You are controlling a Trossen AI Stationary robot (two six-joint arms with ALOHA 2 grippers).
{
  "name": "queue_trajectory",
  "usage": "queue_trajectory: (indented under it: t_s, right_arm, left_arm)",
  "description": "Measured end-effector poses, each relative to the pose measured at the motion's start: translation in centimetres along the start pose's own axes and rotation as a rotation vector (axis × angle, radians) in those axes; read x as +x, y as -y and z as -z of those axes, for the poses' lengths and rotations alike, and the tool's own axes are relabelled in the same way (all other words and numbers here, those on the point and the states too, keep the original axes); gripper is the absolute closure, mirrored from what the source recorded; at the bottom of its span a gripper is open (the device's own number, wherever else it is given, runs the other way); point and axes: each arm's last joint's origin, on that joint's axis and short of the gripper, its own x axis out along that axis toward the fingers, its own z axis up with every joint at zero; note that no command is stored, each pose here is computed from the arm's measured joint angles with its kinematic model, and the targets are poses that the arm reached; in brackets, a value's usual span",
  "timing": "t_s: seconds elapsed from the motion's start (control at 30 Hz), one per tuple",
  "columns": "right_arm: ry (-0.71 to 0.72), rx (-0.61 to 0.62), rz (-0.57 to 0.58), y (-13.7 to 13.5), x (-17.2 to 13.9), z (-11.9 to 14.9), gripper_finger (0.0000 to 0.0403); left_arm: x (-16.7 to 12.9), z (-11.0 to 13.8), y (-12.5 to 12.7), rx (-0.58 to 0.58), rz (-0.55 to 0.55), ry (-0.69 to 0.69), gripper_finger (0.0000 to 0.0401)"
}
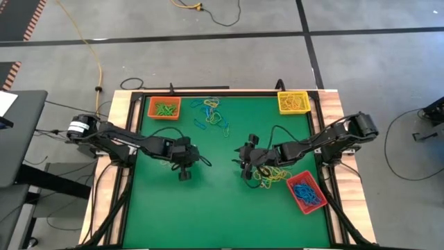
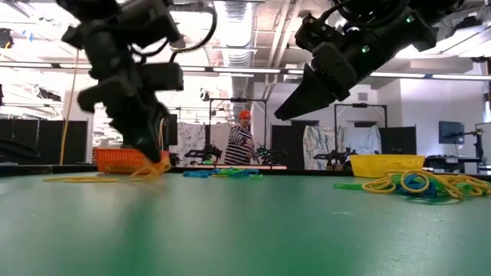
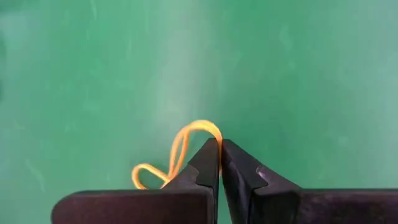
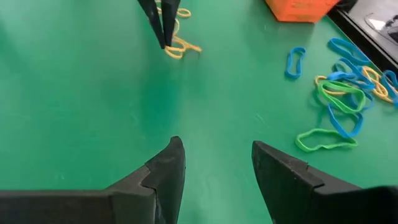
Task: Sort rubber bands into baskets
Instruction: Put the yellow rubber band into the yellow bin
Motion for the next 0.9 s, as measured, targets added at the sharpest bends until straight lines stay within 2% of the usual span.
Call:
queue_trajectory:
  t_s: [0.2, 0.47, 0.67, 0.9]
  right_arm:
    - [0.025, -0.015, -0.004, -0.1, 0.0, -0.2, 0.0188]
    - [0.171, -0.07, -0.077, -1.8, 1.1, -0.7, 0.0188]
    - [0.273, -0.073, -0.1, -2.7, 2.3, -0.6, 0.0188]
    - [0.352, -0.059, -0.116, -2.7, 3.3, -0.7, 0.0188]
  left_arm:
    - [-1.5, -2.6, 0.8, 0.059, -0.002, 0.085, 0.0401]
    - [-3.5, -5.6, 1.5, 0.119, 0.012, 0.195, 0.0401]
    - [-4.3, -6.8, 1.8, 0.153, 0.029, 0.259, 0.0401]
    - [-4.7, -7.6, 2.2, 0.178, 0.115, 0.343, 0.0401]
